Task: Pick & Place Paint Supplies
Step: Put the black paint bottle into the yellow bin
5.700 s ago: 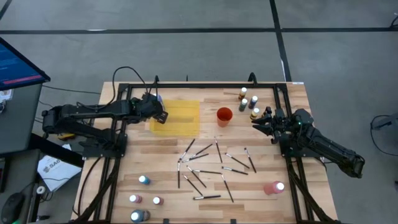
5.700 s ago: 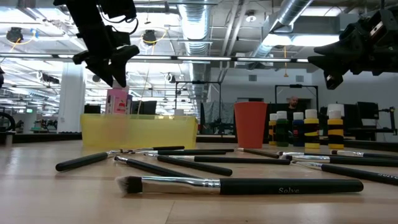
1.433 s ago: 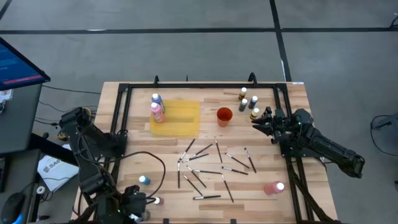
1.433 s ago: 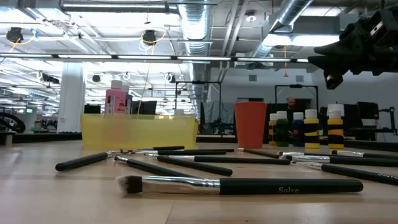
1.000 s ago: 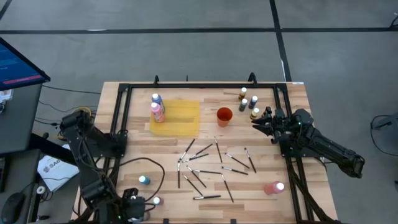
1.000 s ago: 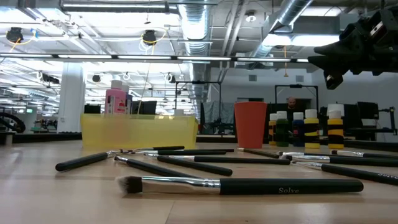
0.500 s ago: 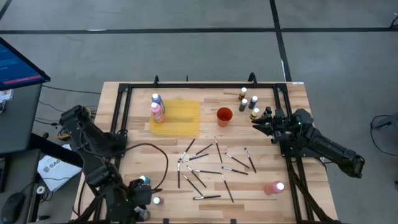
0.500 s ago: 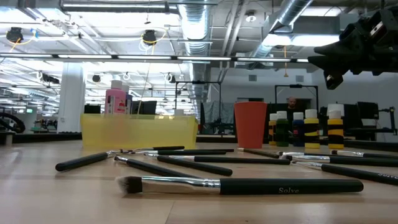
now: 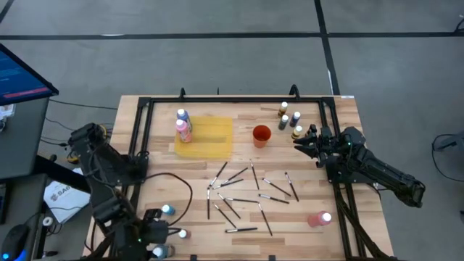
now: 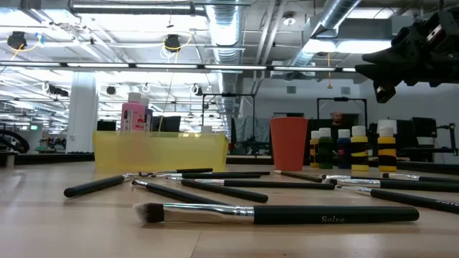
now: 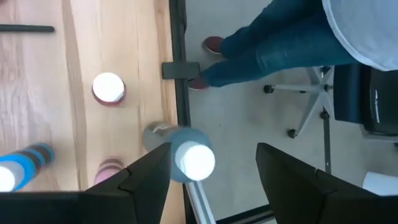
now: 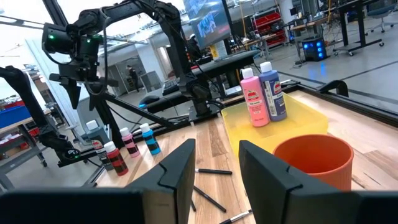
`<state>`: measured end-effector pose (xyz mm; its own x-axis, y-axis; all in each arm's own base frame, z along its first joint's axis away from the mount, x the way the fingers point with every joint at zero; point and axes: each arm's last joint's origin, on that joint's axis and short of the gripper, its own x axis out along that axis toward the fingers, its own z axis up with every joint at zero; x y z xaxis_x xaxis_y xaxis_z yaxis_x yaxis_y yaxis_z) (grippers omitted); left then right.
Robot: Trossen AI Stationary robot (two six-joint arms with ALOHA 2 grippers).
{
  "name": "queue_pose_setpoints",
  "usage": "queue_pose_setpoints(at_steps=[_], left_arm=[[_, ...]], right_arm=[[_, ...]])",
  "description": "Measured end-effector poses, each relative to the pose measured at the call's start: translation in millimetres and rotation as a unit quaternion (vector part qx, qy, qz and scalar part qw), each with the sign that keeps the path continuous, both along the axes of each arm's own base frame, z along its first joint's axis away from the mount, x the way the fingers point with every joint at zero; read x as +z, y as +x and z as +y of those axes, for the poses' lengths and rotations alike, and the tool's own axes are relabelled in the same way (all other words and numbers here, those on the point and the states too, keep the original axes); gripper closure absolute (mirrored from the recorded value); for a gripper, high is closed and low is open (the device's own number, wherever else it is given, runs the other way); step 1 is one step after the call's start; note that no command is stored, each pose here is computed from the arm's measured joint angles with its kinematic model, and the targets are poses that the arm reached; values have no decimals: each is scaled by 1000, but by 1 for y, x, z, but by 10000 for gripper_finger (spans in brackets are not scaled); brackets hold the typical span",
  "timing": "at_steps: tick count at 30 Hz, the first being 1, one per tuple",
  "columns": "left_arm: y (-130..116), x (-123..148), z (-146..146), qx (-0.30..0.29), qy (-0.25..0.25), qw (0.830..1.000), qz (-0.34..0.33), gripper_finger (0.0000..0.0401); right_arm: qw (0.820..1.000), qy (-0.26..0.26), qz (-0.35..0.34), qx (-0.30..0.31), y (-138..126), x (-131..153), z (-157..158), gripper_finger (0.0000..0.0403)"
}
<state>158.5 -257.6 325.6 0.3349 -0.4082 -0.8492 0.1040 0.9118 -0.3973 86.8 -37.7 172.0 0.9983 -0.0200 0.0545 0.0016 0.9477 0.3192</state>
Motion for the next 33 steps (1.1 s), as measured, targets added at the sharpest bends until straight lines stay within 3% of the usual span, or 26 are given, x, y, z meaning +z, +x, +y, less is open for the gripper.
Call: queue_pose_setpoints(at_steps=[7,14,20,33], left_arm=[[-8,-2,-6,5,23,999,-32,174],[1,-25,-20,4,57,998,-14,174],[2,-37,-28,-10,61,998,21,174],[-3,-38,-31,-11,68,998,8,207]], right_arm=[[1000,0,0,0,0,0,0,283],[1000,0,0,0,0,0,0,283],[1000,0,0,0,0,0,0,283],[1000,0,0,0,0,0,0,283]])
